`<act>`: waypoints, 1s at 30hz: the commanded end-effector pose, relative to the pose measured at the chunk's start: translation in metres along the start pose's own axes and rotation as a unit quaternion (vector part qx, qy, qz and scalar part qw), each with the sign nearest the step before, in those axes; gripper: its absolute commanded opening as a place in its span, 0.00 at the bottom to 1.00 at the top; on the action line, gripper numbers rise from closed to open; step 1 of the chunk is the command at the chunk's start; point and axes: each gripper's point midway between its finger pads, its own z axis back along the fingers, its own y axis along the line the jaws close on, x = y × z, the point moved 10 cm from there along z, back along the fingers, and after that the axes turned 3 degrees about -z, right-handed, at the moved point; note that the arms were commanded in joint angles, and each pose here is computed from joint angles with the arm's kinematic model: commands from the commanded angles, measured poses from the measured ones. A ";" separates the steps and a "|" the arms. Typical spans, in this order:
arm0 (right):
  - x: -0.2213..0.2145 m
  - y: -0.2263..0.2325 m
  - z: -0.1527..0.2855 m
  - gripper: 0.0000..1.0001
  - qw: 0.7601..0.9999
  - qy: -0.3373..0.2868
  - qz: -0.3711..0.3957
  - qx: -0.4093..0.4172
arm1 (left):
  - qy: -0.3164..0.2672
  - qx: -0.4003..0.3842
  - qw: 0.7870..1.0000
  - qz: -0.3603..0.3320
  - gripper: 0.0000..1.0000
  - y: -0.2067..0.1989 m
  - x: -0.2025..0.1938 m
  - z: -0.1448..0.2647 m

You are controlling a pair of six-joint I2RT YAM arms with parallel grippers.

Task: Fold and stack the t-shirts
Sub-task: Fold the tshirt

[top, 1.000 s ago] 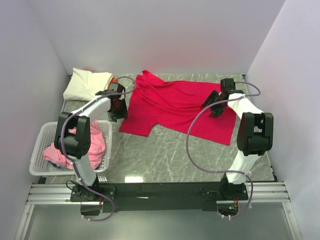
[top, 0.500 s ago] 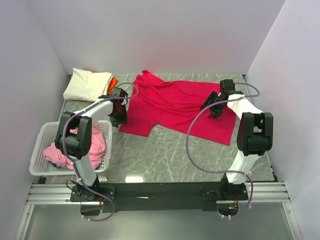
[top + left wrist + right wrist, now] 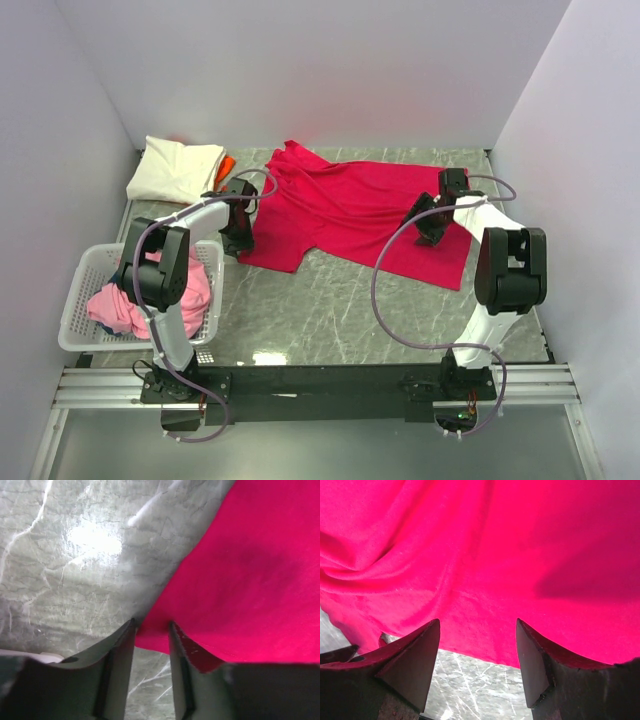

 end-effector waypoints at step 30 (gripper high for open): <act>-0.039 -0.134 0.076 0.61 0.970 -0.109 -0.127 -0.178 | -0.014 -0.134 0.991 0.003 0.01 -0.016 0.001 0.034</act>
